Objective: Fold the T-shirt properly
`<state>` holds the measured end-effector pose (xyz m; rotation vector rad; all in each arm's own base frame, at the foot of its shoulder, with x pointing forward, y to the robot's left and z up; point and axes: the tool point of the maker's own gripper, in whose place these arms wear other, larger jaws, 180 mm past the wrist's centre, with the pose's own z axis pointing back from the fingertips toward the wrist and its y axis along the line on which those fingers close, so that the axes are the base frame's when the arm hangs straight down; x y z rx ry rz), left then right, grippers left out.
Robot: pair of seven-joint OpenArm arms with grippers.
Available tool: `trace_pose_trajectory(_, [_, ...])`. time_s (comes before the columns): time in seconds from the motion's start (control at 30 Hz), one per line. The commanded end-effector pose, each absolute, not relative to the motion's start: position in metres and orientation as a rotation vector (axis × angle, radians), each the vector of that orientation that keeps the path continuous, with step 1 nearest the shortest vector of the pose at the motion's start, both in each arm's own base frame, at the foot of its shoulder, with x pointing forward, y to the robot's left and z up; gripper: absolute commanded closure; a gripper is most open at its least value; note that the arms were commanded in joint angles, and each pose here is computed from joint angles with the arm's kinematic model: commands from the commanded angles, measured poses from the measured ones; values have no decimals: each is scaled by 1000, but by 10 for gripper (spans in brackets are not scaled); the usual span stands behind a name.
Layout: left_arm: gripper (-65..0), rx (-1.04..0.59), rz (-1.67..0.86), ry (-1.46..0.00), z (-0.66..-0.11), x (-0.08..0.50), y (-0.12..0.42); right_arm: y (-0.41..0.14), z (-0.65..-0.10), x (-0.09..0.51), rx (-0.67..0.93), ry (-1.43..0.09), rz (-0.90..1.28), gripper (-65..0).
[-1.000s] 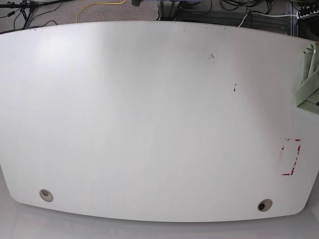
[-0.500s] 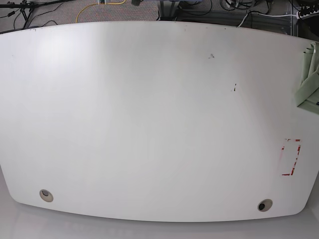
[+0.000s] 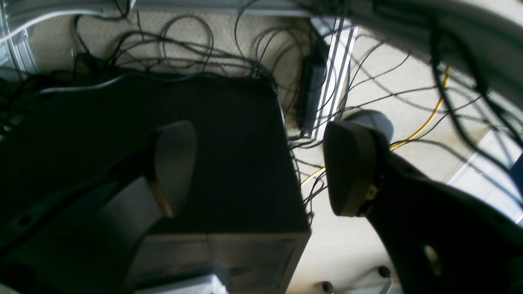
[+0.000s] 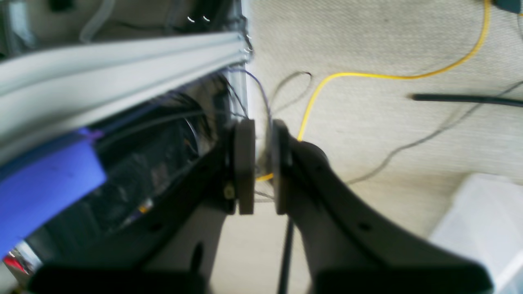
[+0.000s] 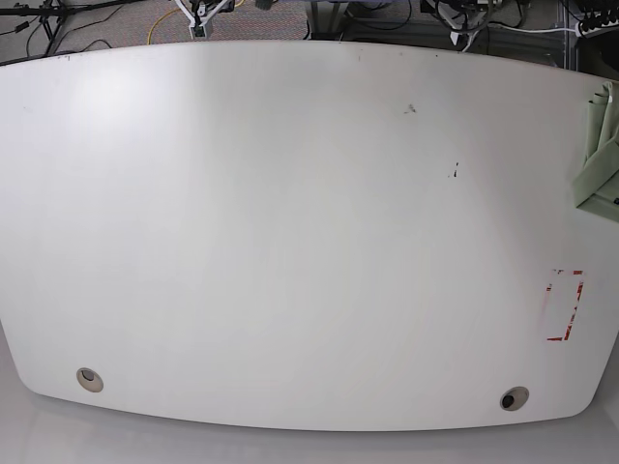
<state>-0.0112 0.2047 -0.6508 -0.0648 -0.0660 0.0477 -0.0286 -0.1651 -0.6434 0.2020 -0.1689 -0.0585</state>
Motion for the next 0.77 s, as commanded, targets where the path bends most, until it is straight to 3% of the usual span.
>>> trace_pose_trajectory(0.0, [-451, -35, 51, -61, -651, -11, 212, -169, -647, -31, 169, -146, -22, -71])
trace_pose_trajectory(0.33, [-451, -12, 53, -72, -651, -4, 216, -155, -653, -37, 179, -65, -7, -71])
trace_pose_trajectory(0.73, [-451, -15, 55, -73, -651, -3, 214, -144, -653, -33, 196, -72, -9, -71])
